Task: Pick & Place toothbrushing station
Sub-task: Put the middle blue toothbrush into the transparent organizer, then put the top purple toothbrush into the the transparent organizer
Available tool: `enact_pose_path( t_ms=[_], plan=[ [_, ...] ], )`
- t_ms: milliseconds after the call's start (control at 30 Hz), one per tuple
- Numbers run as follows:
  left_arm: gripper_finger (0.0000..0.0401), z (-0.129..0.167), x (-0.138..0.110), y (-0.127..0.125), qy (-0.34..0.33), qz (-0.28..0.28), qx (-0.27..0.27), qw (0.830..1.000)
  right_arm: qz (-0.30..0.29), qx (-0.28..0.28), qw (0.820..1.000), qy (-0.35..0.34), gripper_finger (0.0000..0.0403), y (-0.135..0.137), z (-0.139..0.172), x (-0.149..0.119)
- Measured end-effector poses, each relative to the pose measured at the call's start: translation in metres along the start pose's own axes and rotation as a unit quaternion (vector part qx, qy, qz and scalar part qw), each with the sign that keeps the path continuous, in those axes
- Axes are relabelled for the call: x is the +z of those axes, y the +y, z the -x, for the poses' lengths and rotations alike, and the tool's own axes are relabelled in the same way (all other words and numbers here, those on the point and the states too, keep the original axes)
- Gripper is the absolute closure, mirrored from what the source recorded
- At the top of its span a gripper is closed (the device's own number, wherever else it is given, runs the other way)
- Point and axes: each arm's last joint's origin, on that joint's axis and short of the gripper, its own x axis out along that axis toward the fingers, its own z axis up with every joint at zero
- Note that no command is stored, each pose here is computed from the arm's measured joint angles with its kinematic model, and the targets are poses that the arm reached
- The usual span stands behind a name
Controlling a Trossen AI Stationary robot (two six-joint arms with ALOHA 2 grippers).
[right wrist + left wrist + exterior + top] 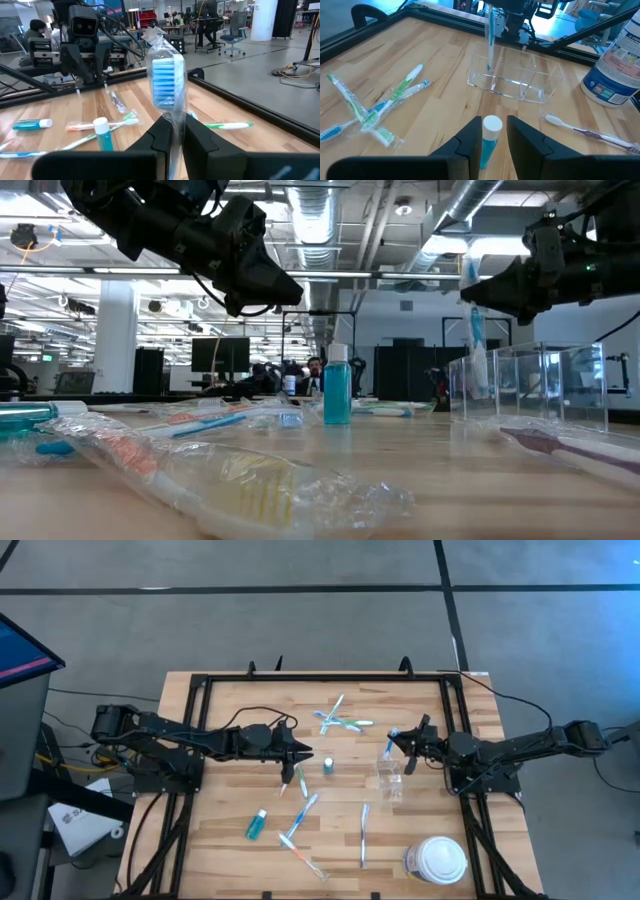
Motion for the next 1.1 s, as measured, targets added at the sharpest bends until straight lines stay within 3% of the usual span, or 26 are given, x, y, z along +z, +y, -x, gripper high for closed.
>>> enact_pose_path(
  t_ms=[200,500,833,1100],
  plan=[
    [0.0316,0.000,0.000,0.000,0.000,0.000,0.000,1.000,0.001,0.000,1.000,0.002,0.0364,0.000,0.000,0.000],
    [0.0316,0.000,0.000,0.000,0.000,-0.001,0.000,1.000,0.019,-0.005,0.999,0.043,0.0304,-0.001,0.000,-0.009],
    [0.0316,0.000,0.000,0.000,0.002,-0.018,0.001,1.000,0.057,-0.005,0.998,0.015,0.0238,0.001,-0.001,0.002],
    [0.0316,0.000,0.000,0.003,-0.005,-0.044,0.037,0.998,0.080,-0.074,0.994,-0.001,0.0200,-0.004,0.001,0.006]
  ],
)
